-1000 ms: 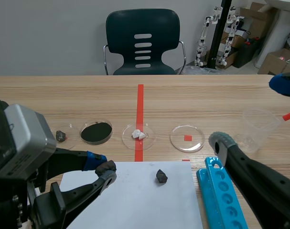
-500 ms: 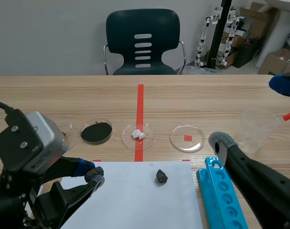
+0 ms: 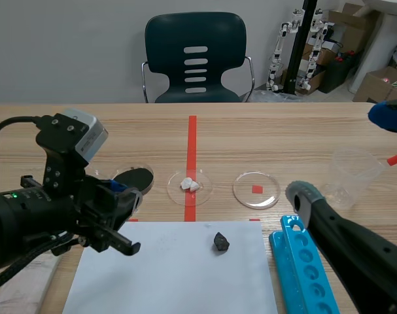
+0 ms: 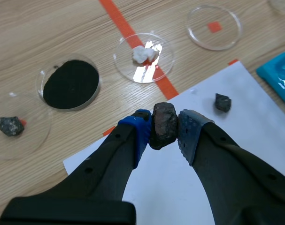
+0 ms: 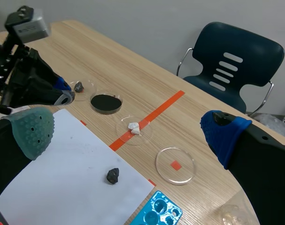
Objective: Lower the mineral onto the iron filings and hold still
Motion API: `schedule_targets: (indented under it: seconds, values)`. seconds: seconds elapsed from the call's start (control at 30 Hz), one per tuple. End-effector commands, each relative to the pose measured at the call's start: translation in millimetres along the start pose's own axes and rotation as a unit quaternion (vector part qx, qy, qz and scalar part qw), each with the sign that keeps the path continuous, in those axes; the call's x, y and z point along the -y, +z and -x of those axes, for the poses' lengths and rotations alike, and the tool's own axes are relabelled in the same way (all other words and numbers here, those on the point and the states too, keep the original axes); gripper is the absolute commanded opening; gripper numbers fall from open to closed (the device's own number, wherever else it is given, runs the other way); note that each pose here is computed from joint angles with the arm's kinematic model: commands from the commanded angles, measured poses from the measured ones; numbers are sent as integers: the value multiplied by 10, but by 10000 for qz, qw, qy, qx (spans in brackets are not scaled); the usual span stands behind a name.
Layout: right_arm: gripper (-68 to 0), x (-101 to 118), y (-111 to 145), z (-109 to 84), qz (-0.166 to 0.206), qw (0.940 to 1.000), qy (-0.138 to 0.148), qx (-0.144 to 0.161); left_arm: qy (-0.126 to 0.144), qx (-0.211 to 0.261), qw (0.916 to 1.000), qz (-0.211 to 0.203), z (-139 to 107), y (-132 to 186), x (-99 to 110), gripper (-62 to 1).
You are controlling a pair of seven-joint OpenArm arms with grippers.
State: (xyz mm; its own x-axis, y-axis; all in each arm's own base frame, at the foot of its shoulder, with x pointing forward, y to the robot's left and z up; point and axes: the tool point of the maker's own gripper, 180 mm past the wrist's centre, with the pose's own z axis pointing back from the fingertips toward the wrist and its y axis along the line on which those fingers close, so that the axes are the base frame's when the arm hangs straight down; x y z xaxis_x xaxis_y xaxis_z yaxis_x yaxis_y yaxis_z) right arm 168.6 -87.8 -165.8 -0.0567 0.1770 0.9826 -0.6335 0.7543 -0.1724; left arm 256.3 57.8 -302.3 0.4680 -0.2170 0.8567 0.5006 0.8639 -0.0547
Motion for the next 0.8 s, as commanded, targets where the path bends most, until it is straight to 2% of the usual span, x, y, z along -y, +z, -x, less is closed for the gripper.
schedule_targets:
  seconds: [0.0,0.13,0.33,0.5,0.77]
  values:
    - [4,12,-10,-75,4,9999,0,132,48,161,9998,-99,-88,-76,-72,-507]
    - [4,12,-10,-75,4,9999,0,132,216,259,9989,-322,-144,-293,-264,-507]
    - [4,12,-10,-75,4,9999,0,132,476,350,9969,-514,-253,-584,-441,-507]
    - [4,12,-10,-75,4,9999,0,132,750,236,9939,-769,-248,-823,-590,-507]
    - [4,12,-10,-75,4,9999,0,132,946,277,9910,-908,-275,-1106,-709,-507]
